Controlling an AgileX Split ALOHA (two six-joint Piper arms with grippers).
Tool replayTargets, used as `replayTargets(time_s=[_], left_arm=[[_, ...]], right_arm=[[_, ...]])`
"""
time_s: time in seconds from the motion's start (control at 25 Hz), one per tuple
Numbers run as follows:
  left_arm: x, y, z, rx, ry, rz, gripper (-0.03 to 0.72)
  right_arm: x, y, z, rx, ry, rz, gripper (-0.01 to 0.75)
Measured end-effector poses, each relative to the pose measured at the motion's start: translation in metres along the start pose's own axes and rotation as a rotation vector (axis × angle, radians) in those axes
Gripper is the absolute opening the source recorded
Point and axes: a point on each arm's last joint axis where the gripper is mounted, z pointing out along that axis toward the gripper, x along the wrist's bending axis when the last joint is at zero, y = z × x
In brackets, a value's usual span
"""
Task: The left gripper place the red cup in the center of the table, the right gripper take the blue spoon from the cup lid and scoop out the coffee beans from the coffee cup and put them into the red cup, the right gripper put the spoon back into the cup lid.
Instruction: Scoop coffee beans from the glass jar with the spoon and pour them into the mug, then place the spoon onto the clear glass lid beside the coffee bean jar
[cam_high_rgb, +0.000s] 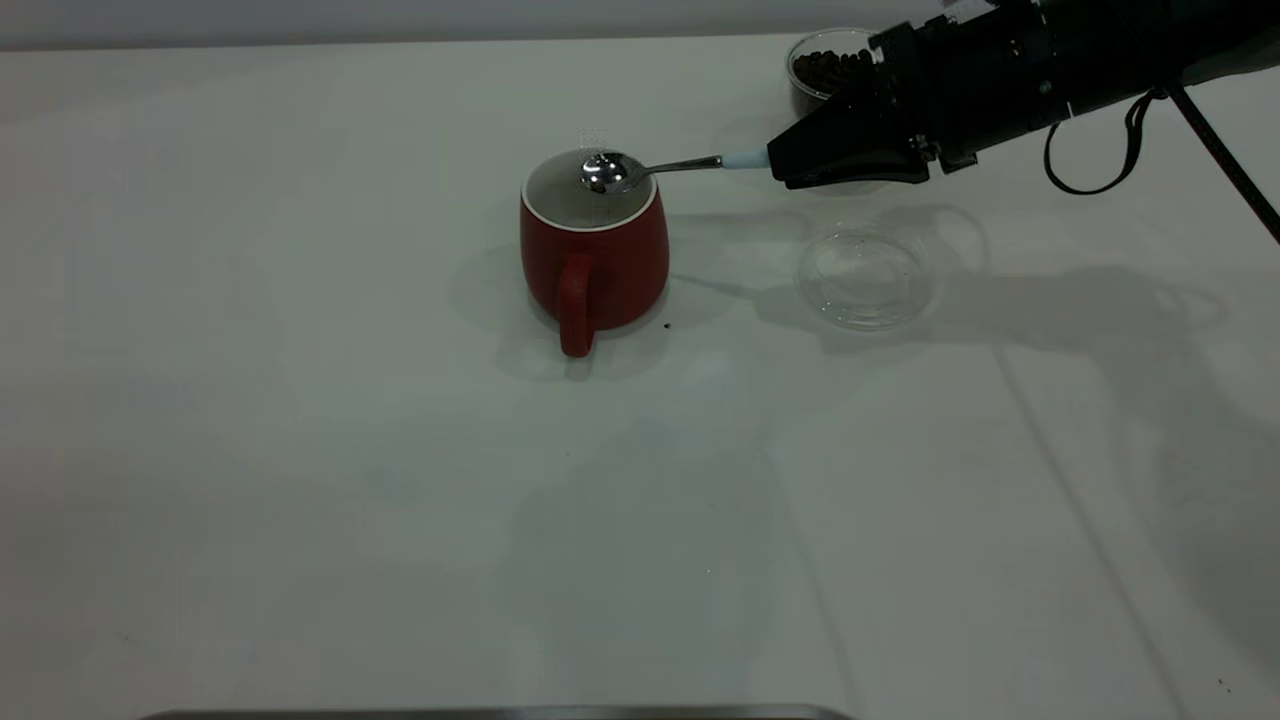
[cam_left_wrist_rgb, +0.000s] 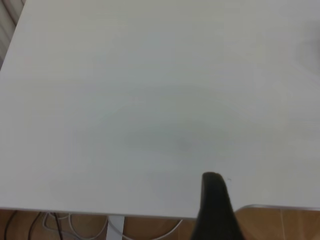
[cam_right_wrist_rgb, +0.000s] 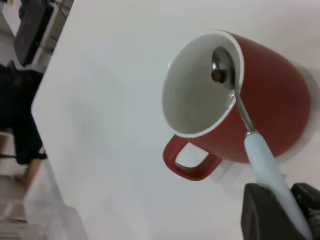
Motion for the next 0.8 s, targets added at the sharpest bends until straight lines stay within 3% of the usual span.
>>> replayTargets(time_s=[0.24,0.52,0.64,0.8], left_arm=[[0.0,0.0,0.0,0.0,0.0,0.0,0.586],[0.0,0.0,0.0,0.0,0.0,0.0,0.586],[0.0,0.0,0.0,0.0,0.0,0.0,0.586],[0.0,0.0,0.0,0.0,0.0,0.0,0.586]], right_arm=[[0.005,0.004,-0.004,0.002,-0.005,-0.069,0.114],[0.04,0.034,-0.036,0.028,-0.092,-0.168,0.114],[0.049,0.039,-0.047,0.049,-0.123,-0.115,0.114],[0.051,0.036,-0.067,0.051,-0.163,0.087,0.114]])
